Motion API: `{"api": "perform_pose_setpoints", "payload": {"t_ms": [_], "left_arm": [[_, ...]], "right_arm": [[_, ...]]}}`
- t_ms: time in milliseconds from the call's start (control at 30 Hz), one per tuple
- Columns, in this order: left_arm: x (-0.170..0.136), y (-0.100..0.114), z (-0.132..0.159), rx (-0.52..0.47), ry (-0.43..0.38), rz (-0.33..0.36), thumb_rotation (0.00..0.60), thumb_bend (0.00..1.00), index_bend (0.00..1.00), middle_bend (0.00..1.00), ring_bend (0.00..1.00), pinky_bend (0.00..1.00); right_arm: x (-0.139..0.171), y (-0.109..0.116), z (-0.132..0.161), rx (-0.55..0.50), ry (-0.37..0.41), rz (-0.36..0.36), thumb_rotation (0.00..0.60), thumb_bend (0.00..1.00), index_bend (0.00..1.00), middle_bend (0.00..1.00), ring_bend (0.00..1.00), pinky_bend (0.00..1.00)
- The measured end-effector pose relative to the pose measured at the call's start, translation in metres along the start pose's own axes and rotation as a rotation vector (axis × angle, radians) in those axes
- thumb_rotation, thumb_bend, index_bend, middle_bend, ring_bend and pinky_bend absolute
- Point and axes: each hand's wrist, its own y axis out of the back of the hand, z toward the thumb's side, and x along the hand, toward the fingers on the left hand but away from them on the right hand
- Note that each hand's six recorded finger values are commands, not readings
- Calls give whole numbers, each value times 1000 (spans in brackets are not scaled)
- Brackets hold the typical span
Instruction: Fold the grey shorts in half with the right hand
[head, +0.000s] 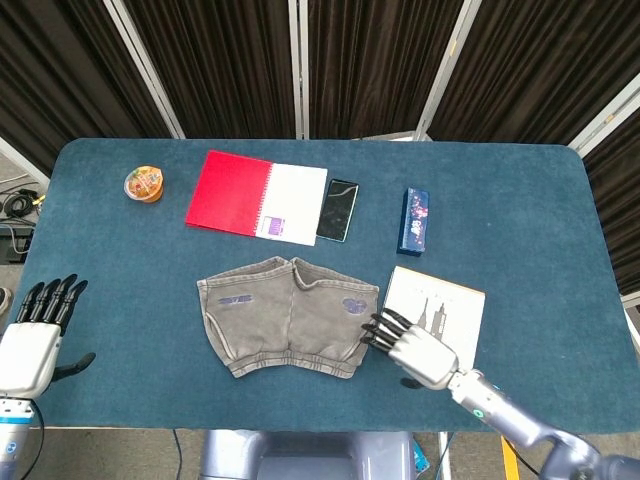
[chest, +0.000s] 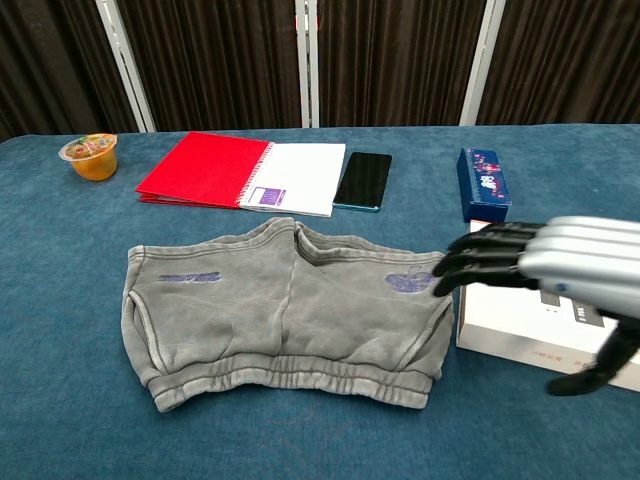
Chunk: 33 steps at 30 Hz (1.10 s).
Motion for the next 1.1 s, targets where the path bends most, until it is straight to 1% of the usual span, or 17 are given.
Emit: {"api": "perform_pose_setpoints", "payload": {"t_ms": [133,300,400,533,667,733,867,900,933,1000,1100], "left_arm": [[2,-1,-3,-3,12,-5,600,0,0,0,0,0],[4,-1,-4,-13,12,-9,600,0,0,0,0,0],[4,-1,-4,-17,10,-11,600,0,0,0,0,0],[3,0,-5,-21,10,-11,600,0,0,0,0,0],[3,0,-6,-26,11,-12,600,0,0,0,0,0],[3,1,-6,-27,10,-13,600,0,0,0,0,0],[3,1,-6,-29,8,-13,600,0,0,0,0,0],[3,1,-6,-28,8,-13,600,0,0,0,0,0],[3,1,-7,-28,9,-14,600,0,0,0,0,0],[3,1,-7,-29,11,-15,600,0,0,0,0,0],[4,0,-7,-29,11,-18,600,0,0,0,0,0]], "right_arm": [[-24,-9,13,16,62,11,600,0,208,123,21,126],[-42,-17,25,51,89,11,600,0,217,137,34,127],[-51,-22,26,96,95,11,600,0,221,144,43,135],[-60,-28,26,188,105,10,600,0,227,146,43,136],[-66,-32,25,245,113,6,600,5,236,148,44,136],[-68,-33,25,266,115,-3,600,42,245,152,44,136],[-72,-36,24,277,114,-13,600,268,286,176,73,151],[-73,-37,24,275,113,-14,600,315,309,200,101,165],[-75,-38,23,273,111,-15,600,339,329,222,126,179],[-76,-38,22,272,110,-23,600,399,409,304,210,225],[-79,-35,23,252,112,-50,600,448,495,394,294,272]]}}
